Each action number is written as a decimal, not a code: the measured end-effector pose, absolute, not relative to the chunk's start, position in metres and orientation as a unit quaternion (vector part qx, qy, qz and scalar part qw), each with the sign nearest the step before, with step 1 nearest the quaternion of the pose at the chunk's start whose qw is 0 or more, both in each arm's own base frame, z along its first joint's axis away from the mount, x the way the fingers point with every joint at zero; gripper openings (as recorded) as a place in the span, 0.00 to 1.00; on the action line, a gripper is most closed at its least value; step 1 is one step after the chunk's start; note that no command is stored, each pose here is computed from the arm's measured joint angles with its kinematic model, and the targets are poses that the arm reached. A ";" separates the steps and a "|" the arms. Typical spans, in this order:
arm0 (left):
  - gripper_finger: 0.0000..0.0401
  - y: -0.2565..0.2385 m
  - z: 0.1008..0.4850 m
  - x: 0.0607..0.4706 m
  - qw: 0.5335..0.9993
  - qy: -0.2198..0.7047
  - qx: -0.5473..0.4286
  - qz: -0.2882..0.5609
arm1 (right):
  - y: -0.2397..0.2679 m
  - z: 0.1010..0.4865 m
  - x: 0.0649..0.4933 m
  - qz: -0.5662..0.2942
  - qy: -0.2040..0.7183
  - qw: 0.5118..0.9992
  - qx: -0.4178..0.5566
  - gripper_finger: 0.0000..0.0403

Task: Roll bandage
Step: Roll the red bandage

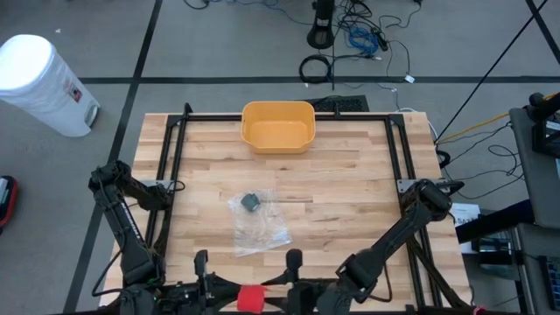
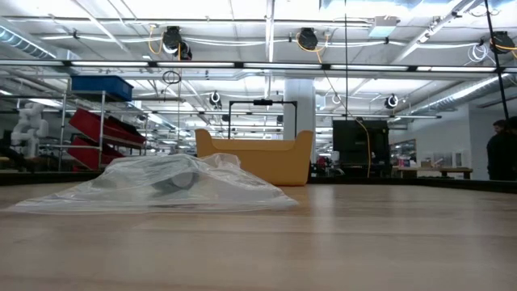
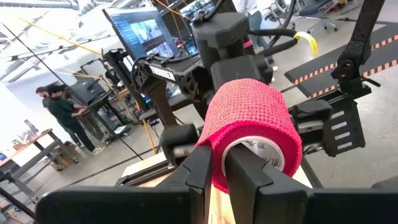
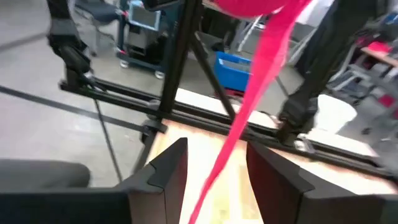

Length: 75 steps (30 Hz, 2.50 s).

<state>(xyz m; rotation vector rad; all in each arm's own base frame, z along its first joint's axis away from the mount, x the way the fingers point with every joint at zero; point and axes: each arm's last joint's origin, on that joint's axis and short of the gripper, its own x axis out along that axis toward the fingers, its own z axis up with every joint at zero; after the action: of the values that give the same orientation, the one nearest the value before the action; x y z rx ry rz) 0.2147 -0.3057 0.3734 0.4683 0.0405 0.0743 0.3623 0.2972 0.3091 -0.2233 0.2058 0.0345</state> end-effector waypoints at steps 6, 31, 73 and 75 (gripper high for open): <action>0.10 -0.306 0.373 0.215 0.972 0.020 0.231 0.037 | 0.308 0.328 0.330 0.001 0.106 0.982 -0.158 0.38; 0.10 -0.306 0.372 0.217 0.980 0.020 0.199 0.019 | 0.315 0.358 0.315 -0.026 0.030 0.974 -0.223 0.37; 0.10 -0.299 0.360 0.240 0.981 0.035 0.193 -0.004 | 0.313 0.348 0.342 0.005 -0.018 0.959 -0.284 0.37; 0.10 -0.299 0.360 0.240 0.981 0.035 0.193 -0.004 | 0.313 0.349 0.342 0.004 -0.021 0.958 -0.285 0.37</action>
<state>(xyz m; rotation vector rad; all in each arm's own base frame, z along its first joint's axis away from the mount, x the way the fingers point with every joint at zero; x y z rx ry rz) 0.2399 -0.2988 0.3604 0.3882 0.0702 -0.0075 0.3415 0.3131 0.3490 -0.5777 -0.0429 0.0085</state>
